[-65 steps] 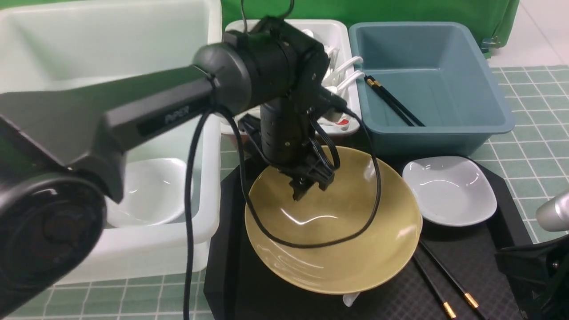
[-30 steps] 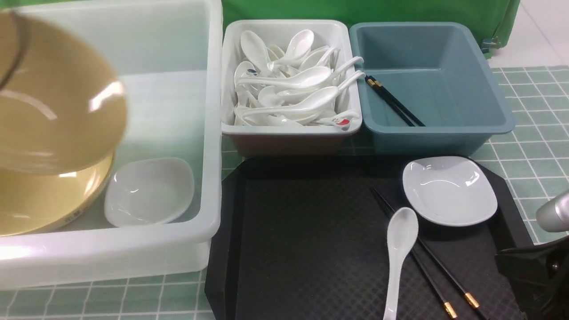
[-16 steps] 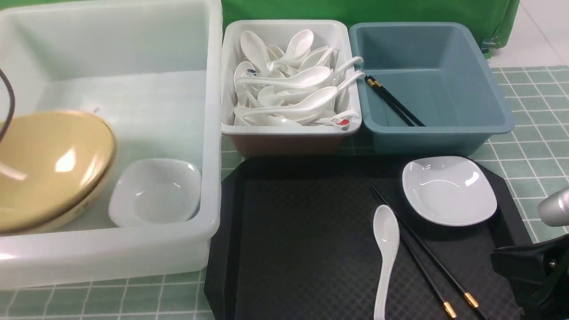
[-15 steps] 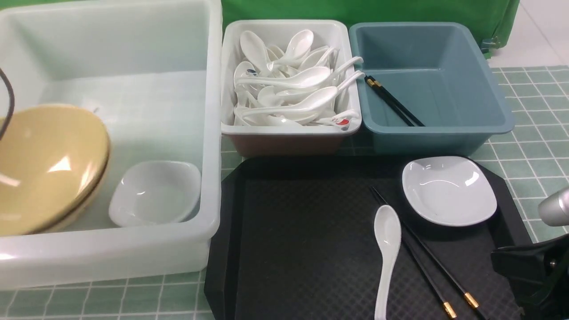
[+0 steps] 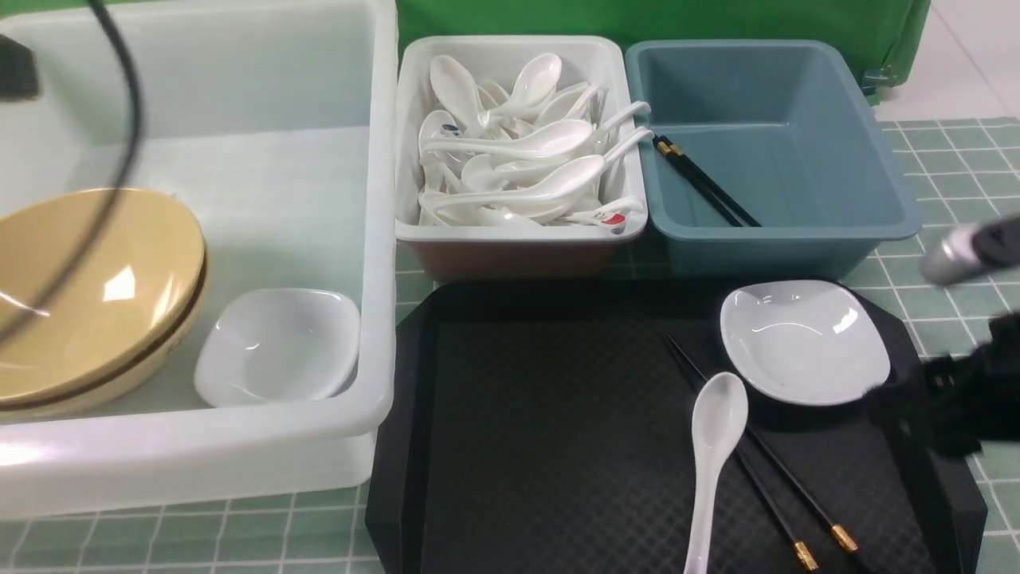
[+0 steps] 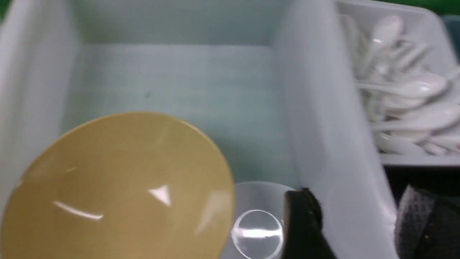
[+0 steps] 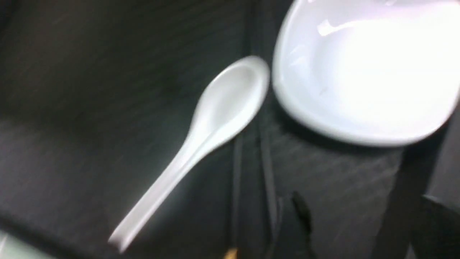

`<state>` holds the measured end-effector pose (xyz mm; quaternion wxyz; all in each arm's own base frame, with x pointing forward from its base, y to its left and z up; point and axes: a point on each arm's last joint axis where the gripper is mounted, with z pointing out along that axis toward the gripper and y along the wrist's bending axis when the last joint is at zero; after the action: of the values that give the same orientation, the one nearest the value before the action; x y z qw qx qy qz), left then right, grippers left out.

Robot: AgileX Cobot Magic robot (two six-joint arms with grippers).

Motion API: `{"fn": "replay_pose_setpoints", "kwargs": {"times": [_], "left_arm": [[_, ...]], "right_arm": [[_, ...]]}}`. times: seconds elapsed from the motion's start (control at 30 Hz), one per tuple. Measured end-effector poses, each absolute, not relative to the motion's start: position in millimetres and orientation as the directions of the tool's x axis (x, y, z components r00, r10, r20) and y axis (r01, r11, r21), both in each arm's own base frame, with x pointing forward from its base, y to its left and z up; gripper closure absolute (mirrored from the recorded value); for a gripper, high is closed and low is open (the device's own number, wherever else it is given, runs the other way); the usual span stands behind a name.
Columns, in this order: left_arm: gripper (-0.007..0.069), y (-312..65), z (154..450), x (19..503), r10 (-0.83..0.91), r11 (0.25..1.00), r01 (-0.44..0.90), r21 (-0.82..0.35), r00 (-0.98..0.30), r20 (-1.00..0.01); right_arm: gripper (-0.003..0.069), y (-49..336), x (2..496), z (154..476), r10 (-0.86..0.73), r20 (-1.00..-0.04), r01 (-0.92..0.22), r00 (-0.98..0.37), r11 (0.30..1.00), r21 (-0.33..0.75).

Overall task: On blue table put chopsticks spoon bowls plates into blue grey white boxes.
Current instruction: 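Reach for and grasp the small white dish on the black tray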

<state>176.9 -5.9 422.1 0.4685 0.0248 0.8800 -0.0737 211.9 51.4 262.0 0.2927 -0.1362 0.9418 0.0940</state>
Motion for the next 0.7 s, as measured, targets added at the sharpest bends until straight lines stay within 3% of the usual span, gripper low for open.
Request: {"fn": "replay_pose_setpoints", "kwargs": {"times": [0.1, 0.13, 0.2, 0.23, 0.27, 0.33, 0.37, 0.5, 0.6, 0.7], "left_arm": [[0.058, -17.3, 396.4, 155.1, 0.041, 0.981, 0.178, -0.077, -0.578, -0.815], [0.0586, -17.5, 394.3, 153.7, 0.044, 0.981, 0.179, -0.075, -0.58, -0.814], [0.0623, -18.6, 363.4, 137.0, 0.073, 0.98, 0.19, -0.059, -0.62, -0.782], [0.0624, -18.6, 360.8, 135.8, 0.075, 0.98, 0.191, -0.059, -0.623, -0.778], [0.0624, -17.8, 341.5, 126.8, 0.083, 0.981, 0.187, -0.052, -0.644, -0.76], [0.0624, -16.8, 326.6, 119.4, 0.086, 0.982, 0.183, -0.047, -0.654, -0.752], [0.0624, -15.5, 313.7, 112.8, 0.089, 0.984, 0.176, -0.035, -0.646, -0.758], [0.0624, -12.7, 299.2, 104.2, 0.09, 0.987, 0.158, -0.004, -0.581, -0.809], [0.0624, -11.4, 296.9, 102.0, 0.084, 0.99, 0.144, 0.011, -0.514, -0.854], [0.0624, -10.8, 295.1, 101.9, 0.078, 0.991, 0.135, 0.015, -0.475, -0.877]], "right_arm": [[0.016, 54.1, 243.3, 252.8, -0.196, -0.541, -0.294, -0.818, 0.951, 0.1], [0.0162, 54.6, 246.6, 249.3, -0.195, -0.532, -0.291, -0.824, 0.951, 0.102], [0.0209, 60.0, 270.3, 230.0, -0.179, -0.515, -0.273, -0.838, 0.956, 0.112], [0.0209, 60.7, 272.0, 228.5, -0.177, -0.515, -0.271, -0.839, 0.956, 0.113], [0.0264, 66.6, 282.4, 211.5, -0.179, -0.495, -0.269, -0.85, 0.956, 0.116], [0.0307, 72.0, 287.5, 200.8, -0.186, -0.486, -0.273, -0.854, 0.955, 0.115], [0.037, 80.4, 290.7, 187.5, -0.202, -0.464, -0.286, -0.863, 0.951, 0.118], [0.0487, 102.8, 290.9, 175.6, -0.247, -0.455, -0.335, -0.855, 0.934, 0.123], [0.0524, 117.3, 288.9, 185.8, -0.289, -0.469, -0.388, -0.835, 0.913, 0.128], [0.0506, 115.9, 289.9, 209.4, -0.279, -0.51, -0.395, -0.814, 0.909, 0.133]]}}
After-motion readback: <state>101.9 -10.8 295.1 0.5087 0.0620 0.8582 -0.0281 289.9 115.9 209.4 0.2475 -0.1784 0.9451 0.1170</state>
